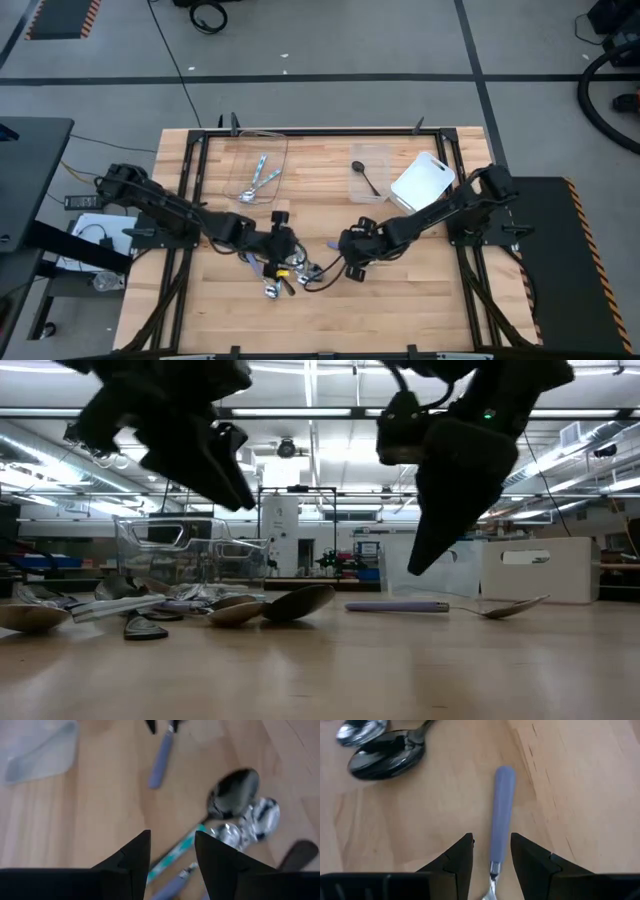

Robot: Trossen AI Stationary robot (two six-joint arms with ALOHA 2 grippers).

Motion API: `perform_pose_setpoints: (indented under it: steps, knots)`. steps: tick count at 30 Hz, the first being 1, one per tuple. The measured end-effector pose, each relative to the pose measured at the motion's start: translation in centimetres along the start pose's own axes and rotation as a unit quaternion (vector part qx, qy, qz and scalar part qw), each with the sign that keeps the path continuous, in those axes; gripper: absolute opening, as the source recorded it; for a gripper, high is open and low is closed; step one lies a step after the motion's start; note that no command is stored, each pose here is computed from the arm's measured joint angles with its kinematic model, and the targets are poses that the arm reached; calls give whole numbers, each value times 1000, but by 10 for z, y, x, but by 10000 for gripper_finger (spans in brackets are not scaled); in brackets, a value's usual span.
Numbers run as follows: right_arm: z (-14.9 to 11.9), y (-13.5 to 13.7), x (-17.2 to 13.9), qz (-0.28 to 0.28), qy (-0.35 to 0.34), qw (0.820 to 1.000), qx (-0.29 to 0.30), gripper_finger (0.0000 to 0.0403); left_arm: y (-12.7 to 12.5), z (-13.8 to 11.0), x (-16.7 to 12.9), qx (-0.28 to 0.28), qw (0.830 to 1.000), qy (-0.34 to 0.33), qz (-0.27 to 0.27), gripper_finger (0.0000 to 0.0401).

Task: Sort silverware by color (type)
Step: Put the purple spoon into the white bin

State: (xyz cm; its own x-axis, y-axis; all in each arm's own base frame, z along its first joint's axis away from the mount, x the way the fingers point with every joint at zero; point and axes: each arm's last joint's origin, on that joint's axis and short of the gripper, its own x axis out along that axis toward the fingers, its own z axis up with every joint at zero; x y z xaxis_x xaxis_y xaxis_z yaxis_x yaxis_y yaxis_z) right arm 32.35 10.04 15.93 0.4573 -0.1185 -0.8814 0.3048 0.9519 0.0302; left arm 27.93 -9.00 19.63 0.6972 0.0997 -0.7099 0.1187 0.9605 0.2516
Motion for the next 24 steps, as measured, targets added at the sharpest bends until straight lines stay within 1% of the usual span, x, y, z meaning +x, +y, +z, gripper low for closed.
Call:
perform_pose_setpoints:
  steps: [2, 6, 10, 15, 18, 24]
  knots:
    - [3, 2, 2, -10, 14, 1000, -3, 148, -6, -6, 1, 0, 1000, -9, -6, 162]
    - [6, 6, 6, -26, 46, 999, -8, 162, -17, -14, 3, -19, 999, -36, -18, 162]
    - [4, 3, 12, -42, 92, 995, 6, 177, -30, -17, 1, -28, 996, -76, -34, 162]
    - [4, 2, 16, -21, 112, 993, 22, 188, -38, -21, -1, -37, 993, -108, -41, 162]
    - [4, 1, 22, -13, 124, 992, 27, 182, -40, -21, -2, -40, 992, -109, -44, 162]
    - [4, -1, 32, 1, 144, 989, 30, 147, -40, -21, -2, -49, 992, -107, -45, 162]
